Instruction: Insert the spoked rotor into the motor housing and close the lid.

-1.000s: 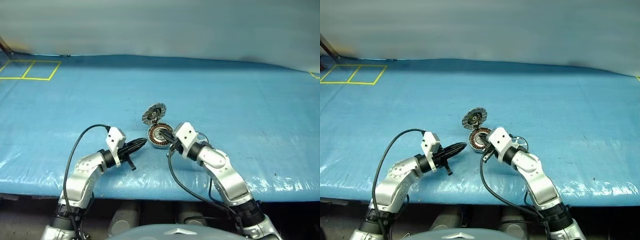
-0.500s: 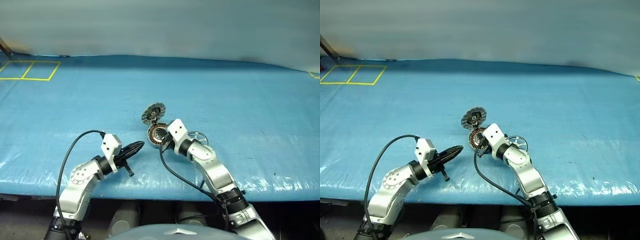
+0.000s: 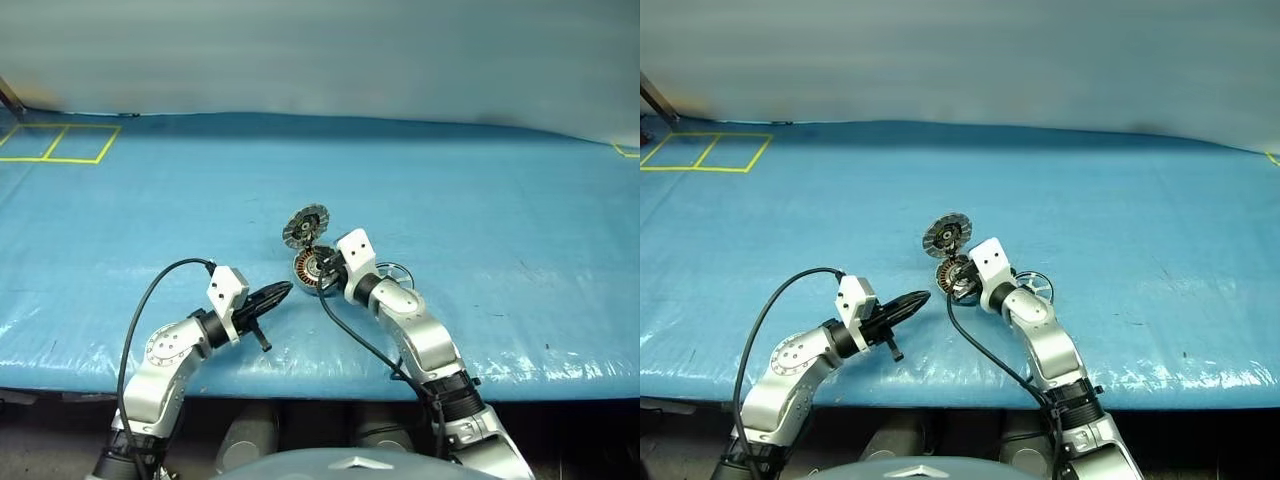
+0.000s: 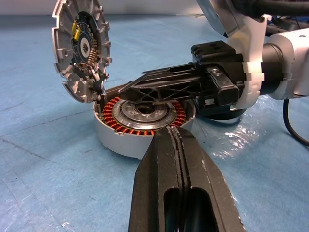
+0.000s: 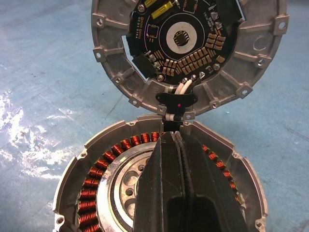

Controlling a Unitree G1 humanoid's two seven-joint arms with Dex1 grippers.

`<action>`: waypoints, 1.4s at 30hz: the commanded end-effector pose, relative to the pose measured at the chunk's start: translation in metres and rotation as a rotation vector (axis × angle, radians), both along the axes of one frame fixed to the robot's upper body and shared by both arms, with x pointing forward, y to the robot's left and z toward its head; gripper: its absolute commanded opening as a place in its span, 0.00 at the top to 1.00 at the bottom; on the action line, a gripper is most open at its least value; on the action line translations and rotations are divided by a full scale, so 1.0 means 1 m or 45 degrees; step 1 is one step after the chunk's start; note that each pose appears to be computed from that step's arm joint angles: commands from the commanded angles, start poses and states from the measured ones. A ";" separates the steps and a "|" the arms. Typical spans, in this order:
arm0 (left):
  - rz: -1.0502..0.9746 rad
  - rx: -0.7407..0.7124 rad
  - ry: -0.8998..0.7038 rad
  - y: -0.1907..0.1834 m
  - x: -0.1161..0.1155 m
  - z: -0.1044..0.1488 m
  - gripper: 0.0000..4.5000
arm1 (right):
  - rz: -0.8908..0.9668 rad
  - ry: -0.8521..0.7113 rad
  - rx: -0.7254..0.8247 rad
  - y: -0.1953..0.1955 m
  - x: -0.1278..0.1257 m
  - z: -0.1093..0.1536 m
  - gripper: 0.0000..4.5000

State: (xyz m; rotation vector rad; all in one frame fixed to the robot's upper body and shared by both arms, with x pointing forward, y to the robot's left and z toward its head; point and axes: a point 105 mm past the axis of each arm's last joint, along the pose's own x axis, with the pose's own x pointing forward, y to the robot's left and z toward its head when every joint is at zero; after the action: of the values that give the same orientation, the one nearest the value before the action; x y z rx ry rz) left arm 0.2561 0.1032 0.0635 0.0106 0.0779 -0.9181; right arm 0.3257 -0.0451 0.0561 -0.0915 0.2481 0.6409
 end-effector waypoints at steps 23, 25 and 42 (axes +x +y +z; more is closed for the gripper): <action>0.008 -0.004 -0.031 -0.006 0.010 0.008 1.00 | 0.085 0.081 -0.714 -0.033 -0.038 -0.069 1.00; 0.006 -0.004 -0.031 -0.007 0.011 0.008 1.00 | 0.083 0.095 -0.712 -0.035 -0.040 -0.069 1.00; 0.000 0.014 -0.041 -0.010 0.013 0.008 1.00 | -0.281 0.711 -0.237 -0.047 -0.061 -0.086 1.00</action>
State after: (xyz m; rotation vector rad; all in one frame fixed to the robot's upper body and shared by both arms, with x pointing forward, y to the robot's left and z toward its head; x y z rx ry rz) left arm 0.2672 0.0976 0.0645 0.0258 0.0831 -0.9052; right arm 0.2994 -0.0568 0.0453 -0.0954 0.4666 0.5399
